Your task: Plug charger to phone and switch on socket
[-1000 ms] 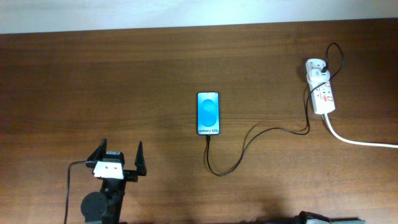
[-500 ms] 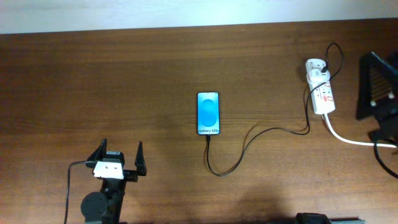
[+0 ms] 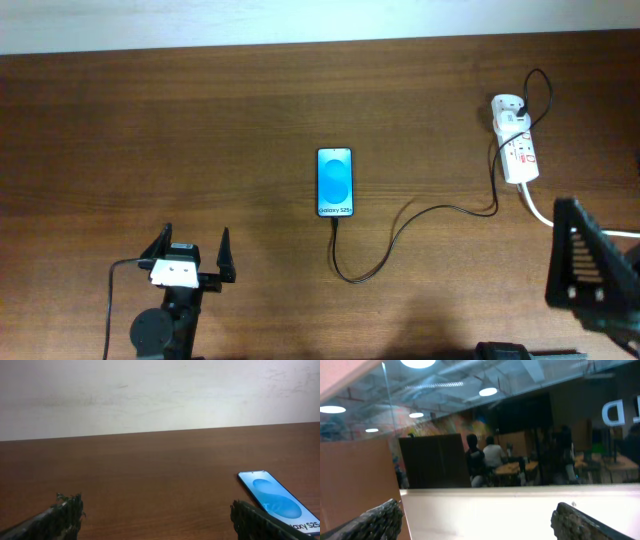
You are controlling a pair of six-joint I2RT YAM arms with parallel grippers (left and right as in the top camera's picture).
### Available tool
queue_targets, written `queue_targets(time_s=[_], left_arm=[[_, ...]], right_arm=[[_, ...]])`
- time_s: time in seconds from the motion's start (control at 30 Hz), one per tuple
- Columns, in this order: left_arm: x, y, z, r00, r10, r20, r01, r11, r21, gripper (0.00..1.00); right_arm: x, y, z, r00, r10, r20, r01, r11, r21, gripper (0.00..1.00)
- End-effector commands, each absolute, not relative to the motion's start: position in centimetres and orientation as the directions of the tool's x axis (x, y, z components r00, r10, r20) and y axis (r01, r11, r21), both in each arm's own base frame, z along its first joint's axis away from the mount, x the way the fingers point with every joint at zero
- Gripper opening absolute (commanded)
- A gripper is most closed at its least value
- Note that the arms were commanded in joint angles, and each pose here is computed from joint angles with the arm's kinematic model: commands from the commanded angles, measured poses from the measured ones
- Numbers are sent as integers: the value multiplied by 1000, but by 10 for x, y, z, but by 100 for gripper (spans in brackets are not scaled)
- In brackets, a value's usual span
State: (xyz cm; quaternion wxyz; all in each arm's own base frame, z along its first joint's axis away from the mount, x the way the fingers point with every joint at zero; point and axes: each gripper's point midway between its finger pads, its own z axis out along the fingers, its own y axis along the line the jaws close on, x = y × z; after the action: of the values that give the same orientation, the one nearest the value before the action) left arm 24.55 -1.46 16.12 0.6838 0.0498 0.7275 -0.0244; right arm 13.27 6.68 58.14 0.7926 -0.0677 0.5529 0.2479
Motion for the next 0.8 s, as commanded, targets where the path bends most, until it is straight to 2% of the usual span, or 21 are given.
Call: queue_targets(time_s=[0.0, 0.17, 0.23, 0.3, 0.4, 0.47, 0.57, 0.67, 0.77], left_arm=[[245, -16, 161, -55, 54, -997, 115, 992, 47, 99], [245, -16, 161, -55, 54, -997, 115, 992, 48, 99], [245, -16, 161, -55, 54, -997, 115, 992, 48, 100], [245, -16, 161, -55, 54, -997, 115, 992, 48, 99], [245, -16, 161, -55, 54, -997, 115, 992, 48, 99], [245, -16, 161, -55, 54, -997, 115, 992, 48, 99], [245, -16, 161, -55, 54, -997, 115, 992, 48, 99], [245, -16, 161, -55, 54, -997, 115, 992, 48, 99], [245, -16, 161, -55, 54, -997, 115, 992, 48, 99]], right_arm=[[107, 74, 585, 324, 304, -896, -500, 859, 111, 99], [125, 71, 547, 158, 321, -934, -467, 858, 216, 99], [132, 71, 521, 46, 332, -942, -437, 855, 280, 99], [137, 68, 489, -85, 347, -934, -380, 855, 352, 99], [144, 48, 457, -170, 375, -911, -218, 888, 406, 99], [148, 30, 449, -150, 345, -926, -115, 925, 363, 99], [157, 28, 418, -219, 111, -969, -128, 982, 141, 99], [183, 25, 377, -272, -14, -962, -154, 988, 29, 99], [206, 26, 347, -237, -21, -971, -175, 984, 22, 99]])
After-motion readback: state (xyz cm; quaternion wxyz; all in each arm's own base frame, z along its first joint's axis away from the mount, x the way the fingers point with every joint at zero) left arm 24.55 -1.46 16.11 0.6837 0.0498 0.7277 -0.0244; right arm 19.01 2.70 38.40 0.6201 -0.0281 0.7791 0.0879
